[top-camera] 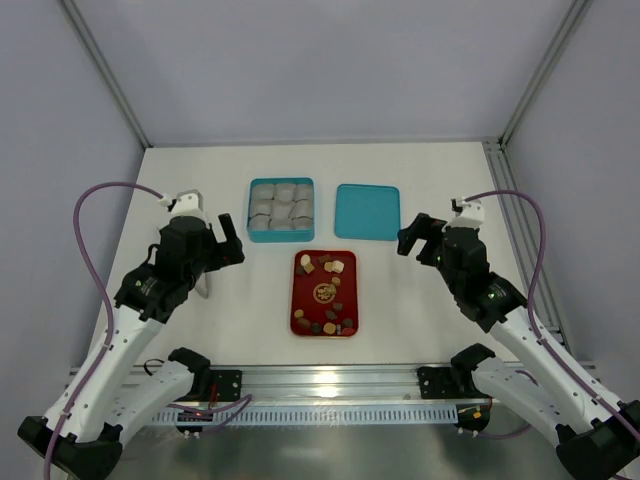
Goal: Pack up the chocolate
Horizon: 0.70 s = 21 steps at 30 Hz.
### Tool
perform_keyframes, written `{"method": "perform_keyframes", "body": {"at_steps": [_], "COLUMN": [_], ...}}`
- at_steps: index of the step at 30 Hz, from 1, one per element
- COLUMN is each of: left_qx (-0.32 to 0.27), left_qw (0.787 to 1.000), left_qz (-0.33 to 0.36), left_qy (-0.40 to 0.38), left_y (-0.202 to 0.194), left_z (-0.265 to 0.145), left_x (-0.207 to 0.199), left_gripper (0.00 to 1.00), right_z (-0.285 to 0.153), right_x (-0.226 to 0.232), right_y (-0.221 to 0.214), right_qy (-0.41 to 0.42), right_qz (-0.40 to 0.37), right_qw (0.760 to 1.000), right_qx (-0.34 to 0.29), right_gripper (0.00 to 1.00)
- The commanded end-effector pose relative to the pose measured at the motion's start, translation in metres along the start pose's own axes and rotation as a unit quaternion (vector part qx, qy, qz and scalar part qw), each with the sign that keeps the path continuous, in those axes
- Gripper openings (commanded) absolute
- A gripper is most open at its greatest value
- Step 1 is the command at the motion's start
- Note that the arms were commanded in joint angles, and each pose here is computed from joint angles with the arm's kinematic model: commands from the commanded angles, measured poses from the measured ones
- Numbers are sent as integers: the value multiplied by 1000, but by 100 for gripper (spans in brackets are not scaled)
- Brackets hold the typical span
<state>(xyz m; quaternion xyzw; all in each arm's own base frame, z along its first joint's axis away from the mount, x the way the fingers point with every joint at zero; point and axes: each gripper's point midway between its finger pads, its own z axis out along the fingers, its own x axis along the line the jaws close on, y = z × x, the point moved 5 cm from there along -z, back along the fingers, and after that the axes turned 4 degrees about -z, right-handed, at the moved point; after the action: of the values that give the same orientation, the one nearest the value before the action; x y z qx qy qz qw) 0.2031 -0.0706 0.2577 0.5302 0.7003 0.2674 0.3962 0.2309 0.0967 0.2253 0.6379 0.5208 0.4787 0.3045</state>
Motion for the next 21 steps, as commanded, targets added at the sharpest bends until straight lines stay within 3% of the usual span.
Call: {"method": "perform_keyframes", "body": {"at_steps": [1,12,21], "left_qx": [-14,-30,41], "left_qw": [1000,992,975], "left_qz": [-6,-27,-48], "left_qy": [7,116,212], "left_y": [3,6,-13], "left_z": [-4,-6,35], "left_x": [3,29,62], "left_gripper": [100,100,100], "right_z": [-3,-5,2], "right_x": [7,14,37], "right_y": [11,6,-15], "right_qy": [25,59,138], "right_qz": [2,-25,-20], "right_qw": [999,998,988], "right_qx": [-27,-2,59], "right_gripper": [100,100,100]}}
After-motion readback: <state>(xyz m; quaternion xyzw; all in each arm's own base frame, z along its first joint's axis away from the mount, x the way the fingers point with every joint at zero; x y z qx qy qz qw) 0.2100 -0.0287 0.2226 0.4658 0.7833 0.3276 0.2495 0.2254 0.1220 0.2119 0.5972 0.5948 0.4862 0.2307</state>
